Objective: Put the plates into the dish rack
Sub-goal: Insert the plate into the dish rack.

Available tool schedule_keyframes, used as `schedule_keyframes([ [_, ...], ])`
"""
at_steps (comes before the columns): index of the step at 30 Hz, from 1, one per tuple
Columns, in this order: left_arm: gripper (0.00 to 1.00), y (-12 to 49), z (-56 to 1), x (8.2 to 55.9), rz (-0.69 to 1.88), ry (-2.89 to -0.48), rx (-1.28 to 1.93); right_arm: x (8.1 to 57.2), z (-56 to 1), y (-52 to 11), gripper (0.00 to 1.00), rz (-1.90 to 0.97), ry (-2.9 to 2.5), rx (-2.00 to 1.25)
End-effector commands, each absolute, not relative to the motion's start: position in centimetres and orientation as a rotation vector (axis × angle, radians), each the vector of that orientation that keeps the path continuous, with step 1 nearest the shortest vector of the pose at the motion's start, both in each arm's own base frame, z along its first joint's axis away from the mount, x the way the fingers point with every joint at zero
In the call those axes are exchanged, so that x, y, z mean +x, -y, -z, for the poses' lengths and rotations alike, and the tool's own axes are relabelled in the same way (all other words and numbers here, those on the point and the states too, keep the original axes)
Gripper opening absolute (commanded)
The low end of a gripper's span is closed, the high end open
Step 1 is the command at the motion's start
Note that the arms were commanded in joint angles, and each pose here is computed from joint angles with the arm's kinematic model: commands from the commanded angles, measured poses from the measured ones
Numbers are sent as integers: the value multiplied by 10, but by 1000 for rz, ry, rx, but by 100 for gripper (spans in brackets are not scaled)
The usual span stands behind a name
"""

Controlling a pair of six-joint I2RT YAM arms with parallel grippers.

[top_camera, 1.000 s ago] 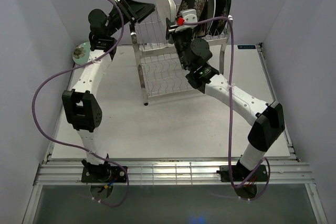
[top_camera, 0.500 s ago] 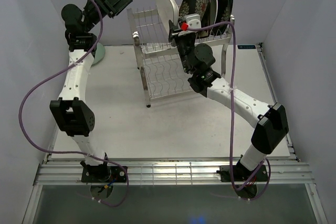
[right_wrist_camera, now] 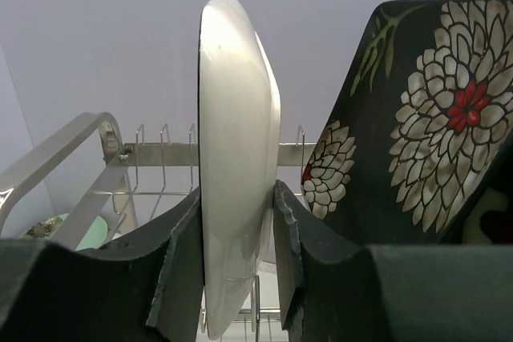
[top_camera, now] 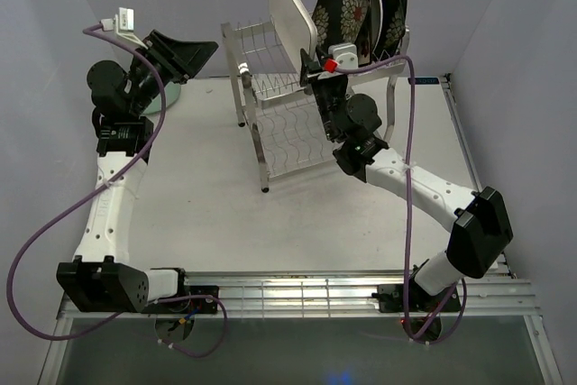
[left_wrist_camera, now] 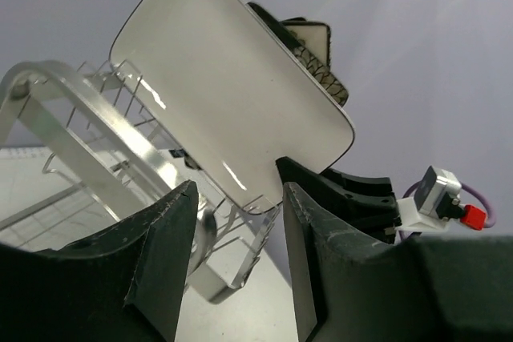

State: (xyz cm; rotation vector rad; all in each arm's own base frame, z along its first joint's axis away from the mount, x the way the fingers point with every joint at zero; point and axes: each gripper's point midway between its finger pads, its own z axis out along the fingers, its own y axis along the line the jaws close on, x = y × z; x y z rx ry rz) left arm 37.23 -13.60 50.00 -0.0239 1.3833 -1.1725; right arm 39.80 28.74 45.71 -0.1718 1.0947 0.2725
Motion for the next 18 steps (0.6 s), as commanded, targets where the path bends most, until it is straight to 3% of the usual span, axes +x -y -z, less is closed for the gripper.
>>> schedule_keyframes([
  [1,57,126,-468,376,1085,-1463,-85,389,-489,-234,15,-236,-1007,12],
  [9,58,121,-439,369,1039,-1518,-130,383,-477,-229,31,-249,-1026,25],
  [18,58,125,-438,364,1062,-1526,-102,378,-480,-225,65,-277,-1032,35],
])
